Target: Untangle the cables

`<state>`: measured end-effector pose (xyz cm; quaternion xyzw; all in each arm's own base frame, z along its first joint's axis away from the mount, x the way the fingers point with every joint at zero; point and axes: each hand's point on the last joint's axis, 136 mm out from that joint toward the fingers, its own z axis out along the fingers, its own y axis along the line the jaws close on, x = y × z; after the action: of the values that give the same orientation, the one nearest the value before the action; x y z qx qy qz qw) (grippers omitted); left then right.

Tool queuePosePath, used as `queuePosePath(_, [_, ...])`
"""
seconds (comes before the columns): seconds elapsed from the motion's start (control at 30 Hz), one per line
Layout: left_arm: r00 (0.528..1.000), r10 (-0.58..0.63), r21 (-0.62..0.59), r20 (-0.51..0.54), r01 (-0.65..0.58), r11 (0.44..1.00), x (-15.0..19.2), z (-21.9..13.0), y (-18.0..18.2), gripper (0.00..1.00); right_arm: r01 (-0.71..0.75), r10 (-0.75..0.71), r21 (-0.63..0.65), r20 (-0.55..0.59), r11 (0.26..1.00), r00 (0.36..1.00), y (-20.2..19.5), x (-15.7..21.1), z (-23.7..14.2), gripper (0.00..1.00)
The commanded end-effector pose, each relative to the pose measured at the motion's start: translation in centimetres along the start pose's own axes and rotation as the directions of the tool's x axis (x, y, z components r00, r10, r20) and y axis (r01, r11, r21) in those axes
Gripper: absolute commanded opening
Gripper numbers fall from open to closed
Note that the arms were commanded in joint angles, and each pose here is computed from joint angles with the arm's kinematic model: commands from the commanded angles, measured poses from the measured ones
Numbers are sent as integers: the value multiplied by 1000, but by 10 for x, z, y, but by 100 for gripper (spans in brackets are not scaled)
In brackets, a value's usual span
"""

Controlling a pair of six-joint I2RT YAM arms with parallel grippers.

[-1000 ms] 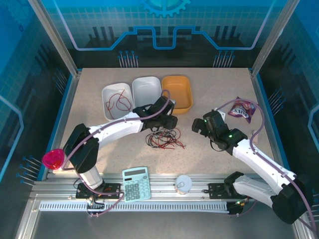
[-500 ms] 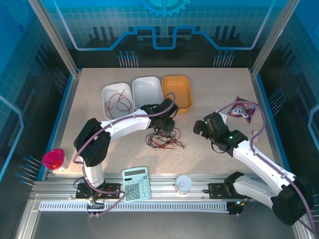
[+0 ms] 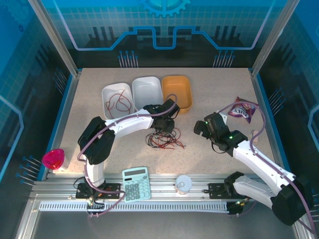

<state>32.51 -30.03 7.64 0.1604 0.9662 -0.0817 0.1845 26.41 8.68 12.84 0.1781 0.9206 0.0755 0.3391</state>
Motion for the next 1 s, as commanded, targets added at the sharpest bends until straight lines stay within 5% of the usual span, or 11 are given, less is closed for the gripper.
queuePosePath(0.0, [1000, 2, 10, -17, -2, 1000, 0, 0, -5, 23, -29, 29, 8, -4, 1000, 1000, -4, 1, 3, 100])
queuePosePath(0.2, [1000, -1, 15, -8, 1, 1000, -2, -1, -7, 9, -29, 29, 6, -7, 1000, 1000, -3, 2, 4, 100])
queuePosePath(0.97, [979, -23, 269, 202, -33, 962, -43, -66, -72, 3, 4, -8, -146, -24, 989, 1000, 25, 7, 10, 100])
